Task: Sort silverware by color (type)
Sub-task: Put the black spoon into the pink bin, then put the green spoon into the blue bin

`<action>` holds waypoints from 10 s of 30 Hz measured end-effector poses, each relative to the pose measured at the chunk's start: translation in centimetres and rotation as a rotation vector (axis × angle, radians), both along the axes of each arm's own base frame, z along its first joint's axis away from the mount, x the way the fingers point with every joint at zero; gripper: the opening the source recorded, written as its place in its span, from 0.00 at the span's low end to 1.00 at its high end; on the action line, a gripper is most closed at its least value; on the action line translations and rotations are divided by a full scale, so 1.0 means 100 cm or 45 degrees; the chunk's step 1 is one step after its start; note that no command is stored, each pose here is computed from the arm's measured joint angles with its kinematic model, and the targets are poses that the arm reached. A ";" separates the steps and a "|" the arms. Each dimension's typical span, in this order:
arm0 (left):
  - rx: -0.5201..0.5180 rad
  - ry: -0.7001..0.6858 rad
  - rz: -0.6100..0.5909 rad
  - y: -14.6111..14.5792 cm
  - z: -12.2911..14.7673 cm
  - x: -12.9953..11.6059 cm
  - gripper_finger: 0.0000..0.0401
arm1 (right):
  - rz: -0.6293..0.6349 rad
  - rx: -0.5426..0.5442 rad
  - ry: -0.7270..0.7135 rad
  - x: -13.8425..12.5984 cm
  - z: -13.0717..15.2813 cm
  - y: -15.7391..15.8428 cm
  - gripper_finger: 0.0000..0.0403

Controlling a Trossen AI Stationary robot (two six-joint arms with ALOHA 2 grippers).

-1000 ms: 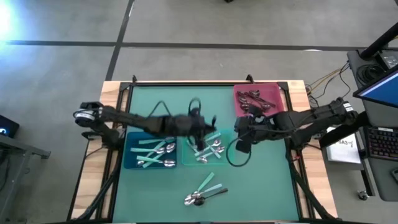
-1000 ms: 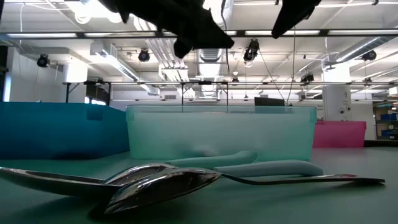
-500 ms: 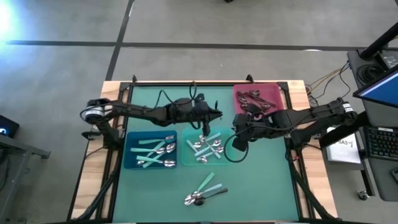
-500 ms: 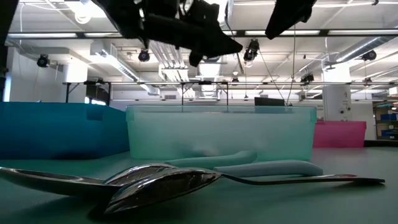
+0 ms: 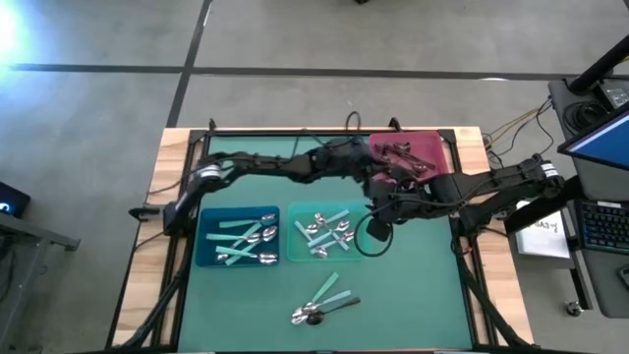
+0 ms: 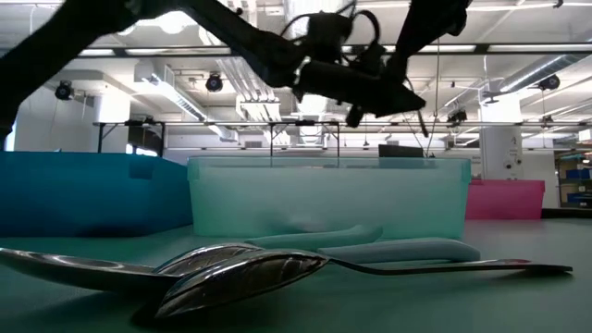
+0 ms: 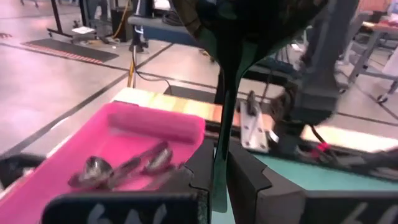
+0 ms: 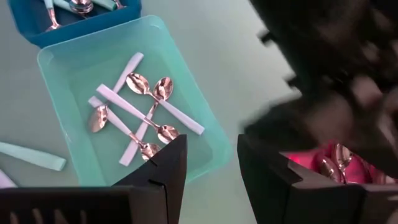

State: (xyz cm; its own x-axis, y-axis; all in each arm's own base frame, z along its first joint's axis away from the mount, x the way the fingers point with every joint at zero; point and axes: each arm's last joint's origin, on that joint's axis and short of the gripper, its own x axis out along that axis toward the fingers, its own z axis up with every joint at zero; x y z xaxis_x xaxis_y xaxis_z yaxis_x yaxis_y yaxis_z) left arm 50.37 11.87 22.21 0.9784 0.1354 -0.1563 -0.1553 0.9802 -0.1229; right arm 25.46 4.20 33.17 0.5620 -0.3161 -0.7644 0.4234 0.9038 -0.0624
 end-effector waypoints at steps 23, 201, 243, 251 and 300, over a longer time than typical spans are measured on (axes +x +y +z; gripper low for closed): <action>-0.052 0.422 0.201 0.068 -0.025 0.048 0.14 | 0.040 -0.057 0.138 -0.008 -0.004 -0.002 0.33; -0.481 0.955 0.072 -0.321 -0.069 -0.146 0.31 | 0.033 -0.040 0.065 -0.003 -0.002 -0.001 0.33; -0.385 1.034 0.122 -0.335 -0.078 -0.139 0.42 | 0.033 -0.039 0.061 -0.003 -0.002 -0.001 0.33; -0.358 1.050 0.153 -0.335 -0.088 -0.138 0.42 | 0.033 -0.039 0.059 -0.003 -0.002 -0.001 0.33; 0.441 0.514 0.114 -0.361 -0.034 -0.121 0.06 | 0.033 -0.034 0.033 -0.001 -0.001 0.000 0.33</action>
State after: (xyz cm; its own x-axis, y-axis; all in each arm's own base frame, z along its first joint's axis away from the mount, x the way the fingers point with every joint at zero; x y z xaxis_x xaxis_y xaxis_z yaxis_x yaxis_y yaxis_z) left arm 38.27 -24.25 18.84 0.8319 0.3261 -0.4491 -0.2081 0.9334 0.2922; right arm 25.36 4.16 33.07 0.5504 -0.3222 -0.7703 0.3980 0.9122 -0.0972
